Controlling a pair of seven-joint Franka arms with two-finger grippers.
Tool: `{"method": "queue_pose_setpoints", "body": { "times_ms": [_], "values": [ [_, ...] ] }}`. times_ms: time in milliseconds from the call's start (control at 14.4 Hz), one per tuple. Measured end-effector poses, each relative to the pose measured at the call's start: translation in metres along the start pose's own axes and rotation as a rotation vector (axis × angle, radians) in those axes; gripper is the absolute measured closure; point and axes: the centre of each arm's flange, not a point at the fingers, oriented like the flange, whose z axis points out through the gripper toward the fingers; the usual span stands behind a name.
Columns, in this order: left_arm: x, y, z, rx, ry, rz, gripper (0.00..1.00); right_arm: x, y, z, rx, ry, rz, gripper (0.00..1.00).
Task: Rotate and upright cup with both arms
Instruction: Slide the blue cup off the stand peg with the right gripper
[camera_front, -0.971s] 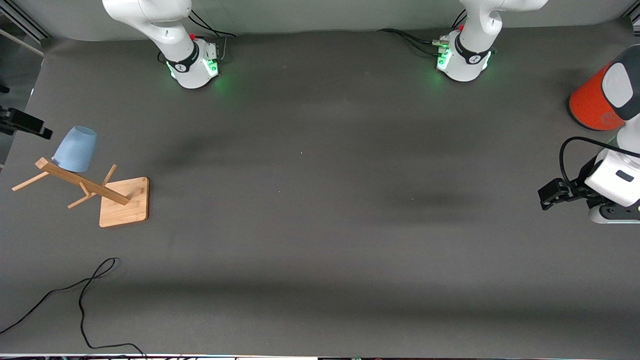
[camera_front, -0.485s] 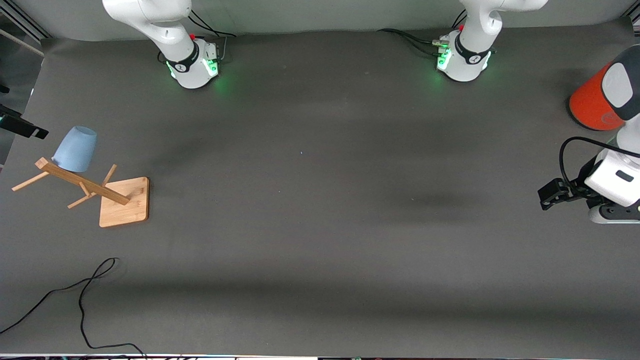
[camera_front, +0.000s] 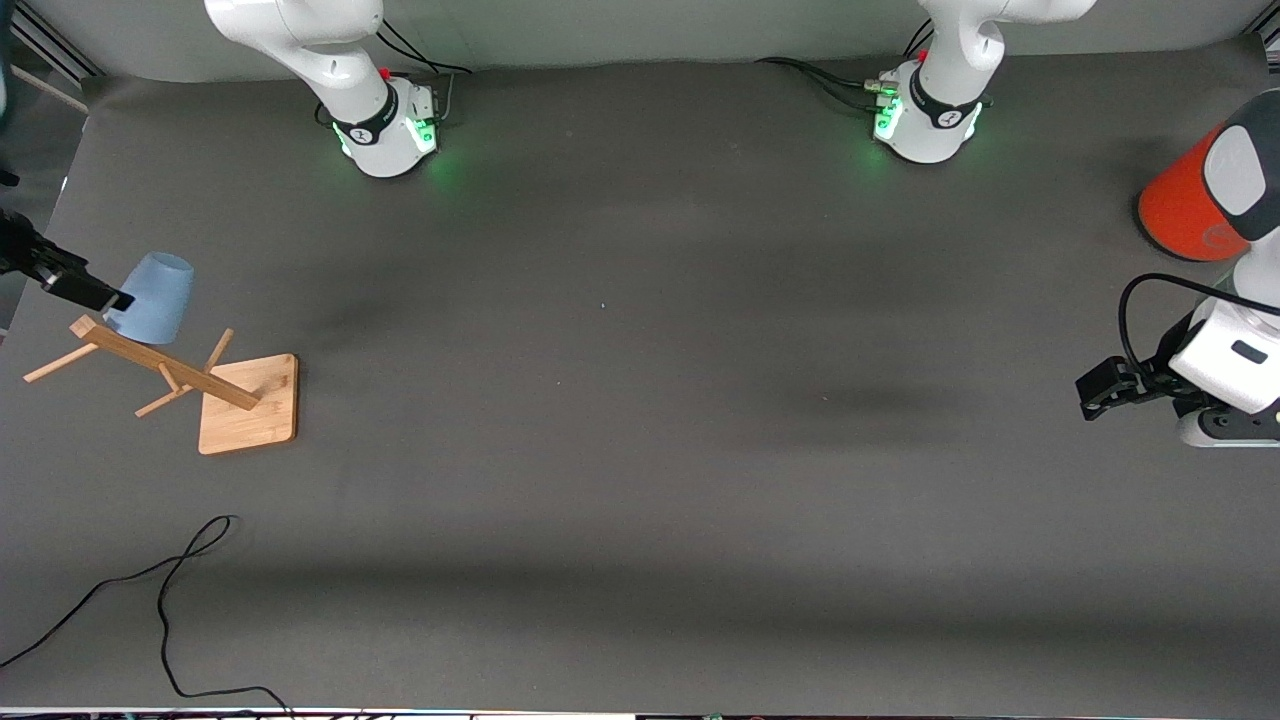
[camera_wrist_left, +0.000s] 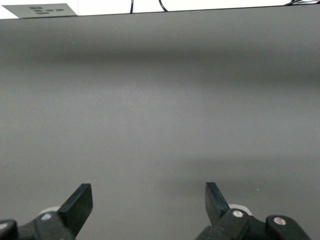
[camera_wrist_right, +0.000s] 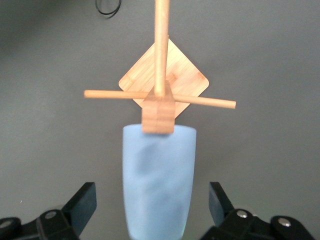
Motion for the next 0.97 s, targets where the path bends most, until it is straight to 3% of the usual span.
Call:
{"method": "queue_pose_setpoints", "body": {
  "times_ms": [347,693,832,971],
  "values": [
    [0.000,0.000,0.000,0.000,0.000,0.000,0.00,-0.003,0.002,0.043,-0.004,-0.012,0.002,0.00],
    [0.000,0.000,0.000,0.000,0.000,0.000,0.00,-0.005,0.003,0.050,-0.005,-0.019,0.003,0.00],
    [0.000,0.000,0.000,0.000,0.000,0.000,0.00,-0.005,0.003,0.050,-0.001,-0.021,0.004,0.04],
    [0.000,0.000,0.000,0.000,0.000,0.000,0.00,-0.005,0.002,0.050,0.001,-0.021,0.005,0.19]
  ]
}}
